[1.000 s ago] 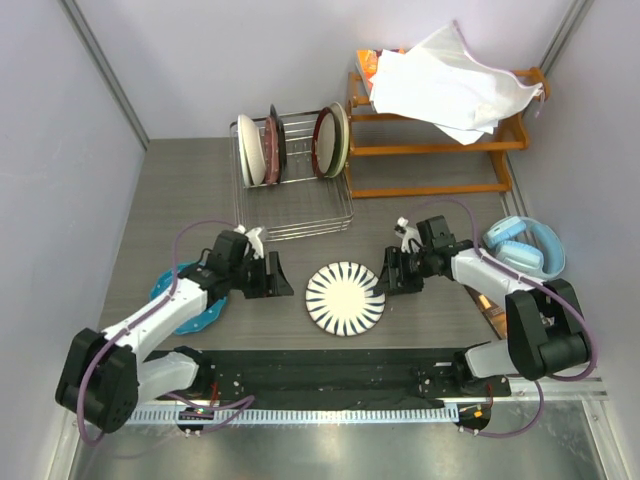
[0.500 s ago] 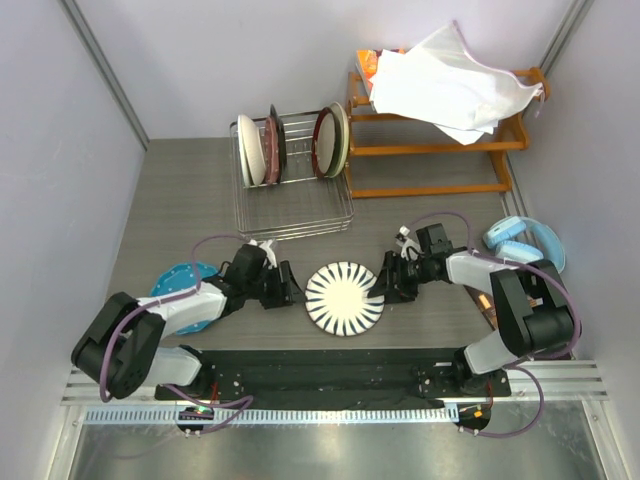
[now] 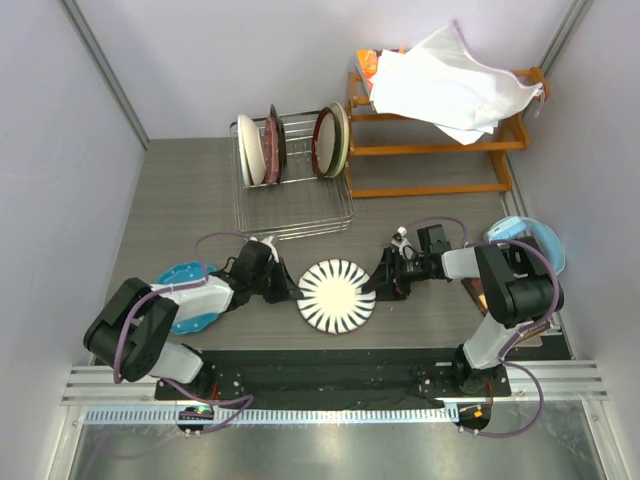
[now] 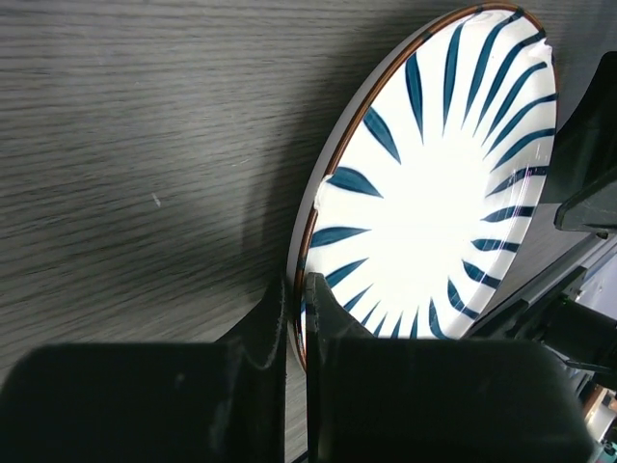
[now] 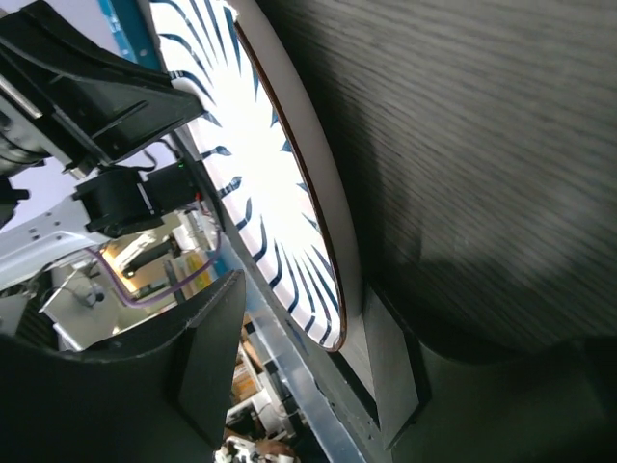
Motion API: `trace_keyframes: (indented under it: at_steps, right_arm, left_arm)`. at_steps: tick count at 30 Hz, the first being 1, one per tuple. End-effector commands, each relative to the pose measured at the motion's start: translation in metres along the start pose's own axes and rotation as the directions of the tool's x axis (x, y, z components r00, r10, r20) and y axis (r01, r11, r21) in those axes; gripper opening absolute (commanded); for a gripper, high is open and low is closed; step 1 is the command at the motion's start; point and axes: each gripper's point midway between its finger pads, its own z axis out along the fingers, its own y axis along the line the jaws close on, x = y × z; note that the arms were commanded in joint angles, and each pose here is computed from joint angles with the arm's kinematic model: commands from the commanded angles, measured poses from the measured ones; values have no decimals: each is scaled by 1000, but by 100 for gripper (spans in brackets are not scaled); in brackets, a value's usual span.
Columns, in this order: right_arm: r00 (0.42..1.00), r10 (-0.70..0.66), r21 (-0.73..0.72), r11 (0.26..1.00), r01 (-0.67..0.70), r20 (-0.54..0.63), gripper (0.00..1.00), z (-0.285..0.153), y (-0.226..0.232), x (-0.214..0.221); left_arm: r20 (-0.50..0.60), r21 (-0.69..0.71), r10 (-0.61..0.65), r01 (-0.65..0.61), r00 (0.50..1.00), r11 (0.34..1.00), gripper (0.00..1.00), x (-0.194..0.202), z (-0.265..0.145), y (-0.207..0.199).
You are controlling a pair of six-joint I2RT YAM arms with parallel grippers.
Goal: Load the plates into the dish rack
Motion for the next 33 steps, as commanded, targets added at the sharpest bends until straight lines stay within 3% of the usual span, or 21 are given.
trace_keyframes:
  at_steps: [1, 7, 9, 12, 16, 17, 18, 19, 20, 21, 22, 27, 28, 29, 31, 33]
  right_arm:
    - [1000, 10, 63, 998, -11, 20, 58, 22, -34, 1]
    - [1000, -9, 153, 988, 5, 22, 57, 33, -54, -10]
    - [998, -23, 297, 955, 4, 59, 57, 26, -72, -18]
    - [995, -54, 292, 956, 27, 86, 54, 20, -64, -18]
    - [987, -97, 278, 959, 59, 124, 43, 11, -53, -17]
    - [984, -118, 271, 959, 78, 136, 35, 8, -47, -18]
    - [982, -132, 269, 959, 91, 139, 29, 6, -45, -18]
    - [980, -148, 254, 961, 111, 132, 12, 5, -40, -17]
    - [978, -161, 246, 961, 125, 131, 4, 4, -36, -18]
    - [971, -195, 232, 959, 160, 137, 1, 1, -29, -20]
    - [967, -214, 212, 960, 182, 137, 1, 0, -22, -21]
    - [939, -327, 138, 940, 312, 102, 1, -18, 24, -22]
    - [896, -431, 128, 899, 418, 106, 2, -28, 40, -23]
    - [887, -454, 119, 889, 443, 84, 1, -40, 57, -19]
    - [824, -558, 110, 829, 548, 96, 1, -61, 87, -17]
    - [750, -653, 107, 757, 644, 102, 1, -85, 127, -21]
  left_arm:
    - [-17, 86, 40, -39, 999, 996, 0, 4, -5, -22]
    - [-32, 148, 45, -40, 998, 988, 0, 5, -7, -35]
    - [-41, 155, 40, -33, 998, 987, 0, 5, -5, -37]
    - [-40, 141, 32, -26, 999, 990, 0, 3, -5, -37]
    - [-36, 107, 31, -27, 999, 994, 0, 2, -5, -31]
    - [-36, 96, 30, -26, 999, 995, 2, 2, -5, -29]
    - [-38, 77, 32, -29, 999, 997, 13, 1, -4, -27]
    - [-38, 67, 34, -31, 999, 997, 22, 0, -5, -26]
    - [-40, 54, 35, -32, 999, 998, 32, 0, -4, -24]
    - [-32, 40, 46, -45, 998, 998, 48, -4, -5, -23]
    - [-25, 32, 52, -51, 998, 998, 53, -8, -5, -23]
    - [-35, -4, 164, -164, 986, 986, 62, -38, -23, -29]
    - [27, 7, 244, -245, 969, 970, 63, -69, -36, -47]
    - [14, -10, 275, -275, 961, 961, 64, -73, -47, -47]
    - [154, 10, 370, -376, 916, 927, 64, -115, -85, -82]
    - [260, -59, 469, -471, 844, 880, 67, -145, -116, -93]
